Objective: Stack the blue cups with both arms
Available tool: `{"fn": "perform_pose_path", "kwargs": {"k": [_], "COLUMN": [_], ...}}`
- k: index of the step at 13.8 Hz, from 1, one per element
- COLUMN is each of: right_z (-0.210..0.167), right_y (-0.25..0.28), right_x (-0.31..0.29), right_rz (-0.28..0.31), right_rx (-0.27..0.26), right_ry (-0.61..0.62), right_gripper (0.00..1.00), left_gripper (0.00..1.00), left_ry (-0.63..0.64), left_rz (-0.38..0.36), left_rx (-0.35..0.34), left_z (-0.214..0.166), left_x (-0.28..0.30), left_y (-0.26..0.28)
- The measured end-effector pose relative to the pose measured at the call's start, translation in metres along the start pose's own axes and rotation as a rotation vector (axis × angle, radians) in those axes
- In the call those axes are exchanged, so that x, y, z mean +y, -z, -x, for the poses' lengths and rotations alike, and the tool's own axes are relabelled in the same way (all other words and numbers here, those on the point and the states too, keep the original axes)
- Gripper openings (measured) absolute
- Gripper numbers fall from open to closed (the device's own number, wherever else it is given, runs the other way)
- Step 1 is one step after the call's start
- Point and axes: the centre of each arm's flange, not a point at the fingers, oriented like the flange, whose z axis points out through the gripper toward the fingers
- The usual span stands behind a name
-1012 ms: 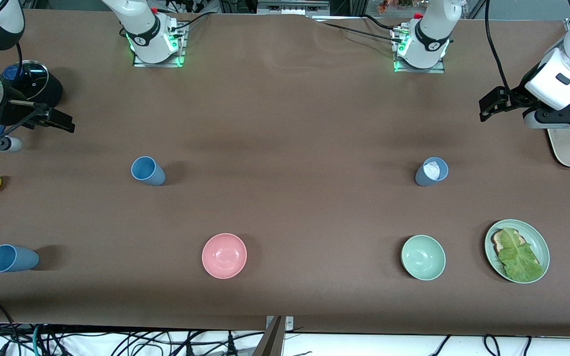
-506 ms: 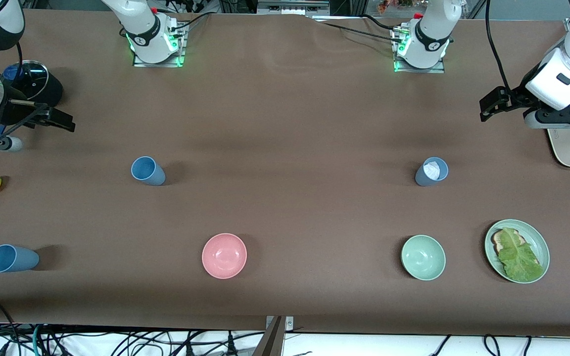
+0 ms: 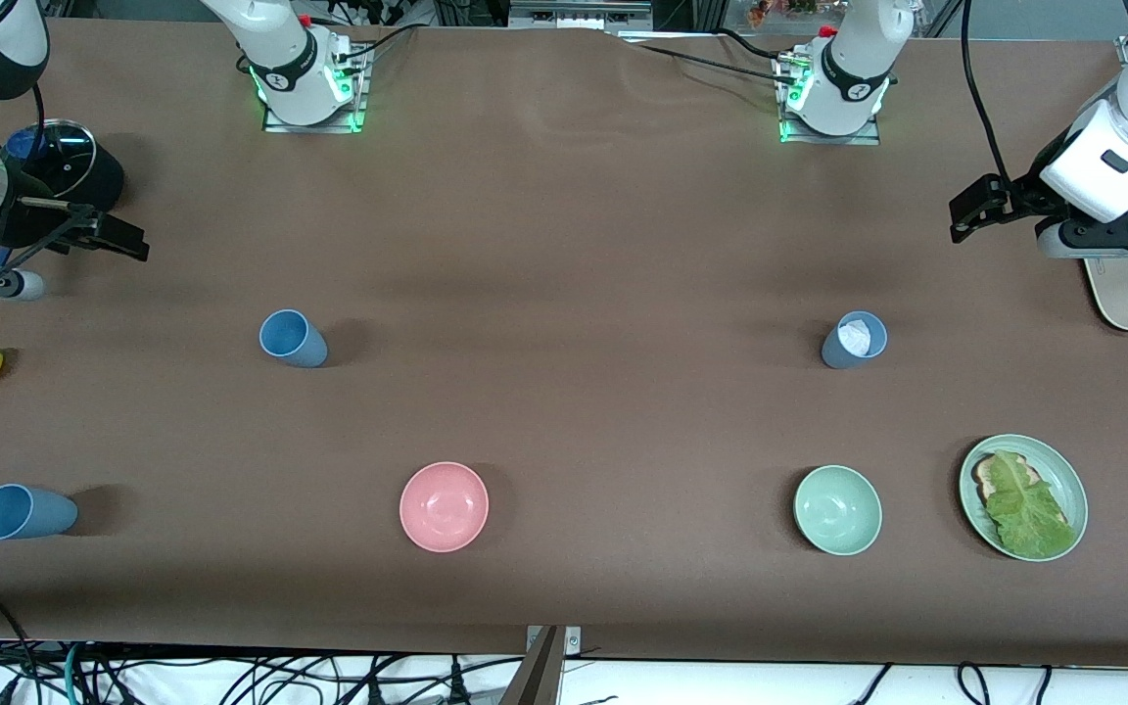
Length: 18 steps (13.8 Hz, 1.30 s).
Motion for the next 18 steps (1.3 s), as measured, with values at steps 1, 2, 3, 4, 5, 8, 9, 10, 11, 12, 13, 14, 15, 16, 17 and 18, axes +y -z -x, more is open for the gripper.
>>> {"fn": "perform_pose_path", "kwargs": {"k": [1,2,3,4,5,8,9,10,11,12,13,14,15,16,17,18], "right_z": [0.000,-0.001,-0.003,-0.007,-0.013,-0.037,-0.046,-0.055,-0.062,-0.068,-0.073,-0.076,-0.077,-0.076,-0.075,-0.075], "right_y": [0.000,-0.002,-0.007,-0.015,-0.028,-0.079,-0.096,-0.115,-0.137,-0.160,-0.185,-0.207,-0.228,-0.244,-0.253,-0.258], "right_x": [0.000,0.000,0.000,0.000,-0.001,-0.006,-0.010,-0.014,-0.017,-0.020,-0.022,-0.025,-0.028,-0.031,-0.032,-0.032], "right_rz": [0.000,0.000,0.000,0.001,0.001,0.000,-0.001,-0.003,-0.005,-0.008,-0.011,-0.013,-0.014,-0.014,-0.014,-0.014], "right_rx": [-0.001,-0.006,-0.017,-0.034,-0.059,-0.134,-0.139,-0.136,-0.129,-0.119,-0.109,-0.103,-0.104,-0.112,-0.118,-0.121], "right_ry": [0.000,0.001,0.001,0.002,0.003,0.013,0.018,0.023,0.028,0.031,0.034,0.038,0.042,0.046,0.048,0.048], "right_gripper": [1.00,1.00,1.00,1.00,1.00,1.00,1.00,1.00,1.00,1.00,1.00,1.00,1.00,1.00,1.00,1.00], "left_gripper": [1.00,1.00,1.00,1.00,1.00,1.00,1.00,1.00,1.00,1.00,1.00,1.00,1.00,1.00,1.00,1.00], "left_ry": [0.001,0.003,0.006,0.008,0.007,-0.008,-0.031,-0.065,-0.098,-0.123,-0.141,-0.155,-0.177,-0.209,-0.235,-0.249], "left_rz": [0.000,0.000,0.000,-0.001,-0.001,0.004,0.008,0.014,0.020,0.025,0.028,0.030,0.032,0.035,0.038,0.040], "left_rx": [-0.008,-0.024,-0.045,-0.070,-0.100,-0.155,-0.162,-0.159,-0.151,-0.143,-0.134,-0.130,-0.135,-0.149,-0.163,-0.166], "left_z": [-0.002,-0.006,-0.011,-0.017,-0.025,-0.056,-0.065,-0.074,-0.080,-0.082,-0.080,-0.075,-0.067,-0.059,-0.053,-0.048], "left_x": [0.000,-0.001,-0.003,-0.005,-0.005,-0.001,0.000,0.001,0.001,0.001,0.002,0.003,0.003,0.002,-0.001,-0.005], "left_y": [-0.004,-0.011,-0.022,-0.036,-0.052,-0.120,-0.145,-0.170,-0.195,-0.220,-0.242,-0.263,-0.280,-0.294,-0.302,-0.306]}}
